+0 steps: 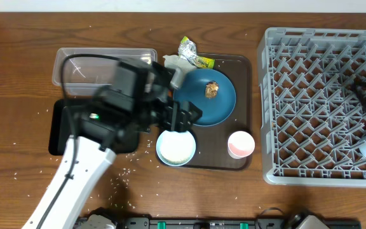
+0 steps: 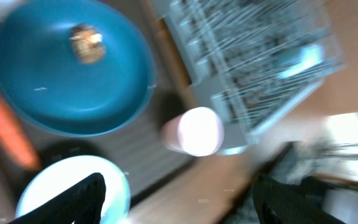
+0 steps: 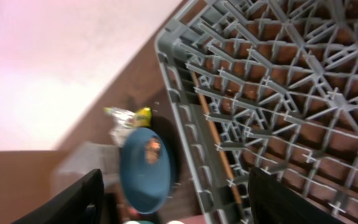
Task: Sort waste into correct bins and load items into the dishwasher rack
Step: 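Place the light-blue cup into the dish rack with right gripper, then grasp the pink cup with the left gripper and lift it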
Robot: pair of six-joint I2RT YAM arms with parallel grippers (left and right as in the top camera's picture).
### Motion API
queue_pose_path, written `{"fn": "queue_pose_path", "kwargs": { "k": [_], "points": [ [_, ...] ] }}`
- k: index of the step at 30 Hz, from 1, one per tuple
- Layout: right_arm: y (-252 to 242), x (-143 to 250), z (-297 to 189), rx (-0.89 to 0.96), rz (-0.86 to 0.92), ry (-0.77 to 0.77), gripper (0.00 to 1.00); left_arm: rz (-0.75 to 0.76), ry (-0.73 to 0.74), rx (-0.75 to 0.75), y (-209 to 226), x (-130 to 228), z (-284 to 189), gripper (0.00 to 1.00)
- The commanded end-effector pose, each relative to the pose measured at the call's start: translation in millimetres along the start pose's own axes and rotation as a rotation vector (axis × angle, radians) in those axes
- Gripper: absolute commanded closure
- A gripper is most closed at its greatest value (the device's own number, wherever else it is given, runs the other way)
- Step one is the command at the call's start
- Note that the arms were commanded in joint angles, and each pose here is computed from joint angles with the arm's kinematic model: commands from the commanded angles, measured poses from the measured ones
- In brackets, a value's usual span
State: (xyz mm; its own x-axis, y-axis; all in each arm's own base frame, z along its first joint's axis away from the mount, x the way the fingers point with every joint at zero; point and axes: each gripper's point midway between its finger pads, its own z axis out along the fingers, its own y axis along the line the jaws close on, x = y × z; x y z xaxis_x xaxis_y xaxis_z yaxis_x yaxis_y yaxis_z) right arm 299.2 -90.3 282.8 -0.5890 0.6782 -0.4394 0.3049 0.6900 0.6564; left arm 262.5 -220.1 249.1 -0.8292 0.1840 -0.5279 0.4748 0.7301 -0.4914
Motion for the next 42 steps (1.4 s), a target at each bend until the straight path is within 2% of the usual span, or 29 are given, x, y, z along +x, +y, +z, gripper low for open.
{"fn": "queue_pose_path", "kwargs": {
  "k": [1,6,12,16,22,26,28,32,36,39,42],
  "points": [
    [-16,-2,-6,0.238,0.001,-0.073,0.27,0.118,0.032,-0.300,33,7,25,0.25],
    [-3,6,-3,0.240,-0.015,-0.070,0.24,0.208,0.149,-0.295,16,28,90,0.26],
    [-4,11,-1,0.246,-0.007,-0.048,0.23,0.174,0.231,-0.274,6,55,164,0.28],
    [-5,13,-2,0.250,-0.002,-0.039,0.22,0.174,0.286,-0.225,-2,73,192,0.34],
    [-6,14,-2,0.251,-0.005,-0.037,0.21,0.165,0.339,-0.243,4,90,208,0.57],
    [-6,14,-2,0.251,-0.004,-0.037,0.21,0.161,0.361,-0.254,9,96,212,0.80],
    [-6,14,-2,0.252,-0.003,-0.035,0.20,0.162,0.353,-0.251,8,94,211,0.94],
    [-6,15,-2,0.252,-0.018,-0.032,0.19,0.153,0.309,-0.241,0,75,188,0.94],
    [0,17,0,0.218,-0.091,-0.011,0.17,0.122,0.203,-0.211,-10,37,138,0.94],
    [25,25,4,0.077,-0.196,0.035,0.17,0.089,0.093,-0.124,-14,5,87,0.94],
    [71,42,7,-0.166,-0.380,0.092,0.20,0.028,-0.026,0.037,-17,-25,32,0.94]
  ]
}}
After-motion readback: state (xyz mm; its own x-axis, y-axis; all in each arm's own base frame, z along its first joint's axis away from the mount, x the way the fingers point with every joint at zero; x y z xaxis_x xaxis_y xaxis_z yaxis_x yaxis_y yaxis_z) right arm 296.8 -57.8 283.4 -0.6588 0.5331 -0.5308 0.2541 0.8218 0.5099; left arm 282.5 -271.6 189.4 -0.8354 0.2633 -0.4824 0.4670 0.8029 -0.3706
